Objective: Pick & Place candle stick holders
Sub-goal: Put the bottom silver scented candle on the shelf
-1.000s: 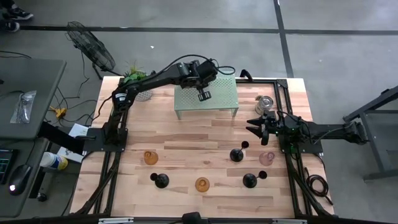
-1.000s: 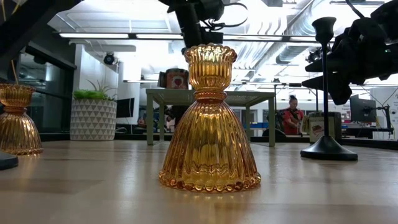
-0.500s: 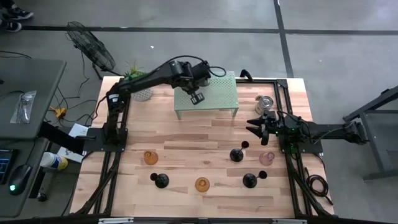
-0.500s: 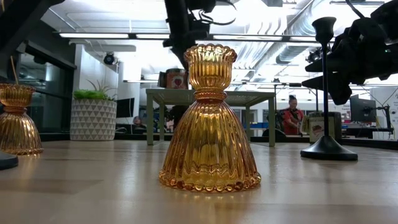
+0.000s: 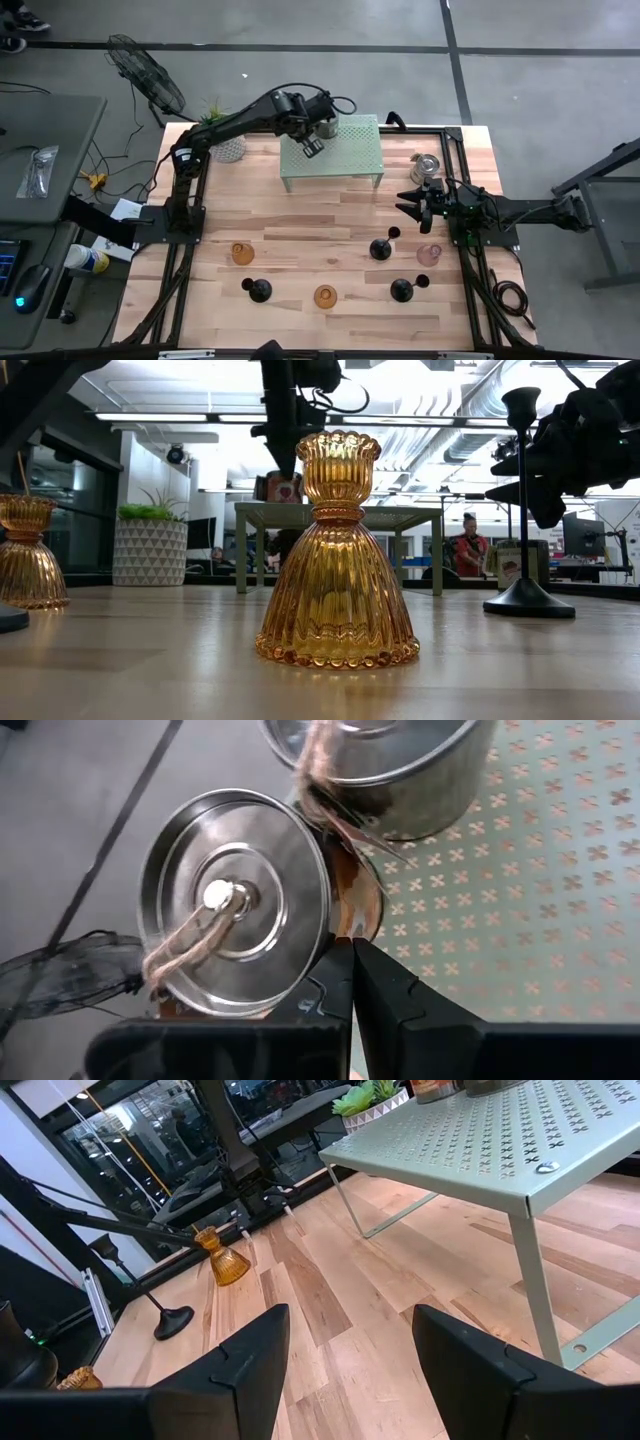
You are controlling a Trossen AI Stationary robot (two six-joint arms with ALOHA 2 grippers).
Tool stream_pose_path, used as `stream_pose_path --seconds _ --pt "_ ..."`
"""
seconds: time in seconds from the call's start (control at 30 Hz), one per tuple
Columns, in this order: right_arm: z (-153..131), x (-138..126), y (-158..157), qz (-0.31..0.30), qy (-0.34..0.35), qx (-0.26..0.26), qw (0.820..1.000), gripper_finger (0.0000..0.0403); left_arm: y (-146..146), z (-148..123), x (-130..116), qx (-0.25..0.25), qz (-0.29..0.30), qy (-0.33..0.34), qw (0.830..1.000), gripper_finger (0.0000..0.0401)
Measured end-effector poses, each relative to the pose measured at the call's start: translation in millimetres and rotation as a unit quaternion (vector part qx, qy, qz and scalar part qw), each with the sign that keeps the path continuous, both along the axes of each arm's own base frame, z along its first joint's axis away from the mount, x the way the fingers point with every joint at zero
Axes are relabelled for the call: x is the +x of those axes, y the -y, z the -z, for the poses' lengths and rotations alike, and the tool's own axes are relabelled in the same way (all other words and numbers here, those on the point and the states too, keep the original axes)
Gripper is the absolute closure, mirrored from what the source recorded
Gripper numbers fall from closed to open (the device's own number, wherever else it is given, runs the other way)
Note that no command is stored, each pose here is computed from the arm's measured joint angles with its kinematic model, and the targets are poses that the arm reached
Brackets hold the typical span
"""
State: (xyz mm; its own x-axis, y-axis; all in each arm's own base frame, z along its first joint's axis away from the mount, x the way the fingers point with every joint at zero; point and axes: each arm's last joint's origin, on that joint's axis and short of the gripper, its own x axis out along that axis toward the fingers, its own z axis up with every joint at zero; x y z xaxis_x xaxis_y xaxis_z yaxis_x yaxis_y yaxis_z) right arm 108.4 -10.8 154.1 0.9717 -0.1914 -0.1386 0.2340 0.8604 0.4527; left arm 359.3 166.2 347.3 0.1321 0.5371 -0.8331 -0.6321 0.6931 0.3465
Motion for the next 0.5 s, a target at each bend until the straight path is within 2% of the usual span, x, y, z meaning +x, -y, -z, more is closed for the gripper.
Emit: stream_pose_path --seconds 0.27,0.5 --pt "0.0 0.0 0.0 0.000 0.000 0.000 1.000 0.0197 -4.4 0.1 -2.3 -0.001 -0.006 -0.001 1.000 0.0401" --pt "0.0 0.0 0.0 0.000 0.000 0.000 1.000 0.0197 1.8 0.8 1.9 -0.039 0.017 0.020 0.999 0.0401"
